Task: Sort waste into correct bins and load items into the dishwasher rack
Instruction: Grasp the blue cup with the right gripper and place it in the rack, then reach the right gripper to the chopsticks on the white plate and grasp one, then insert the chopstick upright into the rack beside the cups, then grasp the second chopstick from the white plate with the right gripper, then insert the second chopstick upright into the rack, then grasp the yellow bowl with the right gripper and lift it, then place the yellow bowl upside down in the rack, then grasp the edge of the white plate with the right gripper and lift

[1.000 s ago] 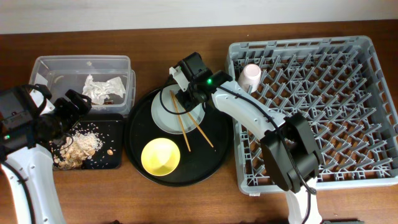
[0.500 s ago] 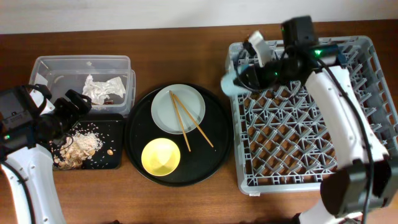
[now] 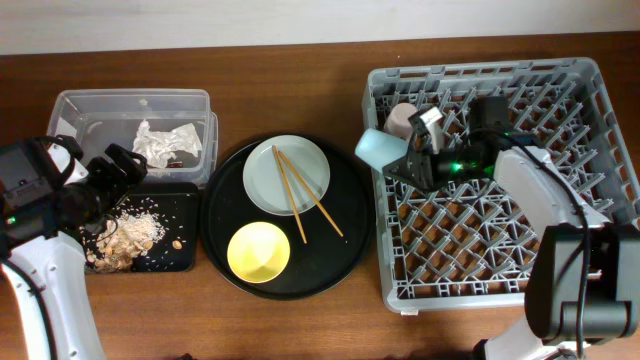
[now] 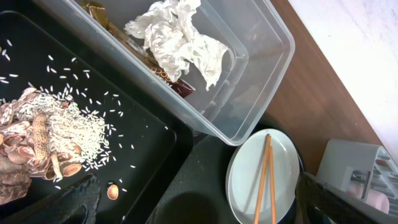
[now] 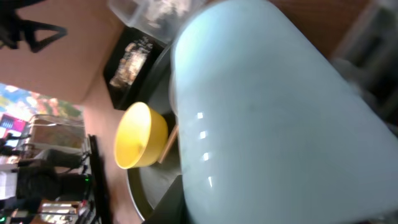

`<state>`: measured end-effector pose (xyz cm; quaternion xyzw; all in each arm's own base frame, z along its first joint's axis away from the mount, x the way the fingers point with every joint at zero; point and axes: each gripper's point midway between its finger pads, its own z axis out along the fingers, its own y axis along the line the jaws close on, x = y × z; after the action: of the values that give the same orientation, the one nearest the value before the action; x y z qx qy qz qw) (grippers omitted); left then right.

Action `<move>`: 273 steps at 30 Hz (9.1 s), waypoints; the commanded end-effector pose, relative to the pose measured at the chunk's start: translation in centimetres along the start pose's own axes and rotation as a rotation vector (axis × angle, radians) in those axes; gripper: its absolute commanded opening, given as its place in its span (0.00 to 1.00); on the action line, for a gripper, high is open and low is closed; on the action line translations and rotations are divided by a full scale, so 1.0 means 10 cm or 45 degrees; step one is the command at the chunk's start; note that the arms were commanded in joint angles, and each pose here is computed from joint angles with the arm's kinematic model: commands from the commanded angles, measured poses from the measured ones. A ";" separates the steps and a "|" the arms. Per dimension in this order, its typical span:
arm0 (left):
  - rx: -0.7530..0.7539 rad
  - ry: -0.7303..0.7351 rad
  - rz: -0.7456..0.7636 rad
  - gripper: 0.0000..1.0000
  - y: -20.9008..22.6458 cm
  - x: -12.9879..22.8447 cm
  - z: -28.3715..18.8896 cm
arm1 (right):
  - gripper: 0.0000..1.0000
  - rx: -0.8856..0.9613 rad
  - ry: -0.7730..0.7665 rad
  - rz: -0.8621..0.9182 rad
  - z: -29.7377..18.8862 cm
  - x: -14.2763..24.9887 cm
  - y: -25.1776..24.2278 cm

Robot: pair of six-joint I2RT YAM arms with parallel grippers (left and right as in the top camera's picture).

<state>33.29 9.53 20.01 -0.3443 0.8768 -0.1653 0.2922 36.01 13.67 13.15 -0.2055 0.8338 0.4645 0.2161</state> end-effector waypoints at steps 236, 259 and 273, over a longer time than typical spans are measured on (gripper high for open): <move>0.015 -0.020 0.017 0.99 -0.04 -0.05 -0.04 | 0.04 -0.072 0.067 0.104 -0.48 -0.10 1.64; 0.015 -0.020 0.017 0.99 -0.04 -0.05 -0.04 | 0.39 -0.252 -0.458 0.460 -1.02 0.46 0.36; 0.015 -0.020 0.017 0.99 -0.04 -0.05 -0.04 | 0.52 0.750 -0.026 0.288 -1.11 -0.08 0.36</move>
<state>33.32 9.57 20.04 -0.3443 0.8765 -0.1651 0.2933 32.47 3.59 21.34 0.0047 0.9218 0.3181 0.2215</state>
